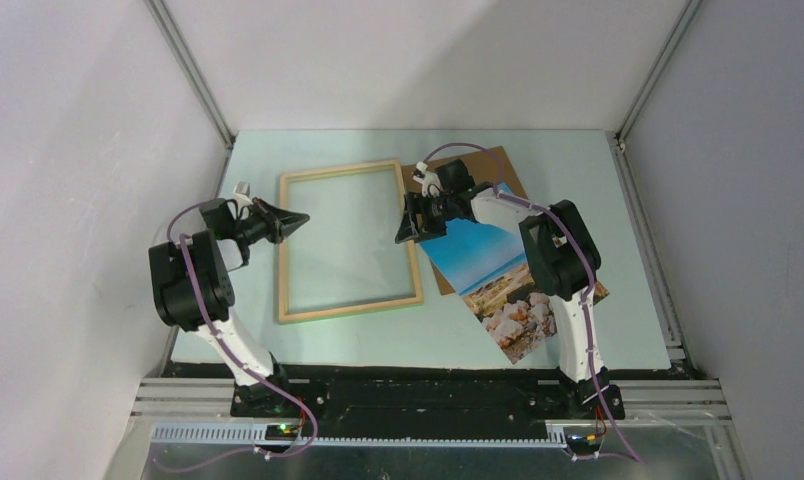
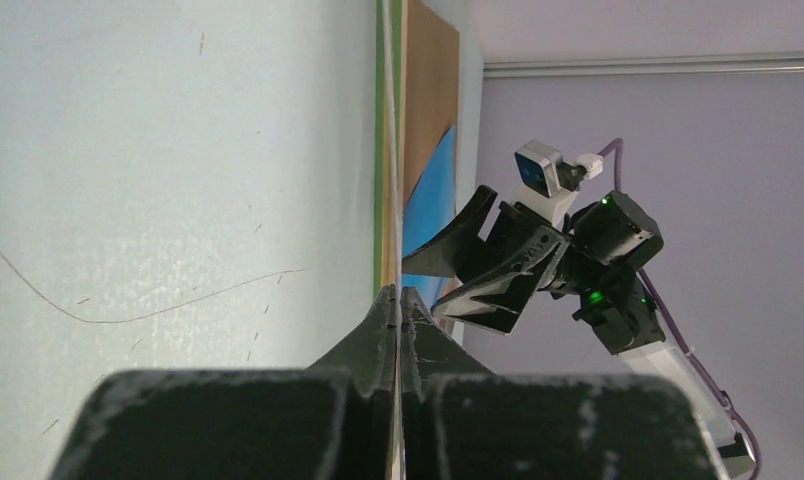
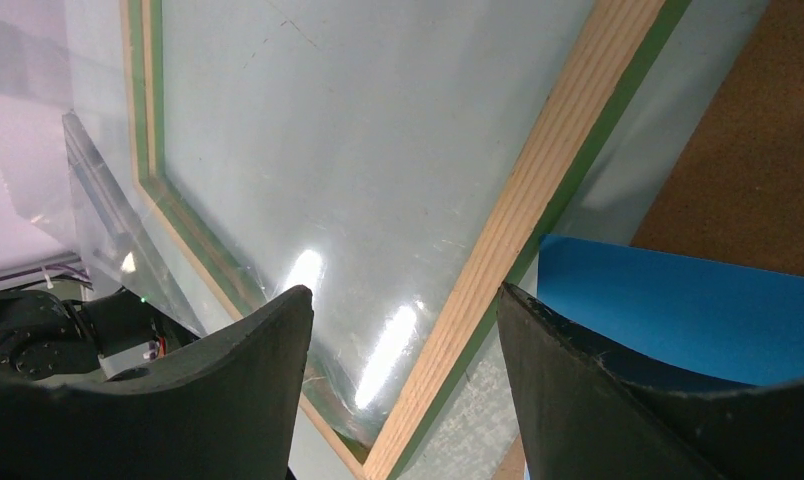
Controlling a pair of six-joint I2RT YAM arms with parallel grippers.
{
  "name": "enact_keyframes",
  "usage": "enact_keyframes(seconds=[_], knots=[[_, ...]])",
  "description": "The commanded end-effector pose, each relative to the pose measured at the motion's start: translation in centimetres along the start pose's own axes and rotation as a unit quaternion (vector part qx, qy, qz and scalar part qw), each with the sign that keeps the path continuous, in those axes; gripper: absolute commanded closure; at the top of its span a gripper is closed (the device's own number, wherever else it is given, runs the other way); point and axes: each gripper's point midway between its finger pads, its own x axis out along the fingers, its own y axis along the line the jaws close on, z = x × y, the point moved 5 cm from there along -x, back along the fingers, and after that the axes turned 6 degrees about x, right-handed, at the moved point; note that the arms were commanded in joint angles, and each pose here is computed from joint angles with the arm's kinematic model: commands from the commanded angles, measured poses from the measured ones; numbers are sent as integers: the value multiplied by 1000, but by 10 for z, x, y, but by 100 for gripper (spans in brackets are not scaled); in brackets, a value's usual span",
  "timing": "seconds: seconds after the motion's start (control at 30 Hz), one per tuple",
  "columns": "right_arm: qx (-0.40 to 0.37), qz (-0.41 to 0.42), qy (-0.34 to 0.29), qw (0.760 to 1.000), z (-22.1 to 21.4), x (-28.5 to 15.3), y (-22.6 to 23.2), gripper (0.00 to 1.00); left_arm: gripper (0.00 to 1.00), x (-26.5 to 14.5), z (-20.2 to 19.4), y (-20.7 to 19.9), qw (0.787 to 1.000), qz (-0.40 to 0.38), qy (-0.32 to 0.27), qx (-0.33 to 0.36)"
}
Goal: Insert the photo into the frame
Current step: Place the photo frame item in the photo frame.
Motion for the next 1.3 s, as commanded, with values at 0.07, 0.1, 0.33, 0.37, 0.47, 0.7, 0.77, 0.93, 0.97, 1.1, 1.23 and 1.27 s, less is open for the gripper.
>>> enact_keyframes(seconds=[0.07, 0.1, 0.33, 0.37, 0.47, 0.7, 0.77, 0.93, 0.97, 1.1, 1.23, 1.27], knots=[[-31, 25, -24, 999, 13, -15, 24, 28, 100, 6, 2, 1, 999, -3, 14, 31], [-32, 25, -25, 999, 13, -15, 25, 28, 100, 7, 3, 1, 999, -2, 14, 33], [-30, 23, -22, 999, 12, -13, 23, 28, 100, 10, 2, 4, 999, 6, 18, 39], [-31, 22, -23, 999, 13, -13, 23, 28, 100, 10, 2, 4, 999, 8, 18, 42], [-33, 16, -25, 999, 14, -14, 22, 29, 99, 11, 1, 7, 999, 15, 21, 44], [-40, -9, -34, 999, 16, -17, 17, 30, 98, 11, 1, 13, 997, 33, 25, 58], [-40, -14, -34, 999, 16, -16, 16, 30, 98, 11, 1, 14, 997, 37, 25, 63], [-40, -19, -32, 999, 15, -15, 14, 30, 97, 12, 3, 18, 996, 50, 29, 72], [-41, -19, -32, 998, 16, -15, 15, 30, 97, 12, 3, 19, 996, 53, 30, 71], [-41, -20, -32, 998, 16, -14, 14, 30, 96, 12, 3, 21, 994, 66, 34, 82], [-42, -20, -30, 998, 16, -13, 14, 31, 95, 14, 1, 25, 992, 78, 41, 92], [-41, -21, -30, 998, 16, -14, 13, 31, 94, 15, 1, 26, 992, 79, 42, 93]])
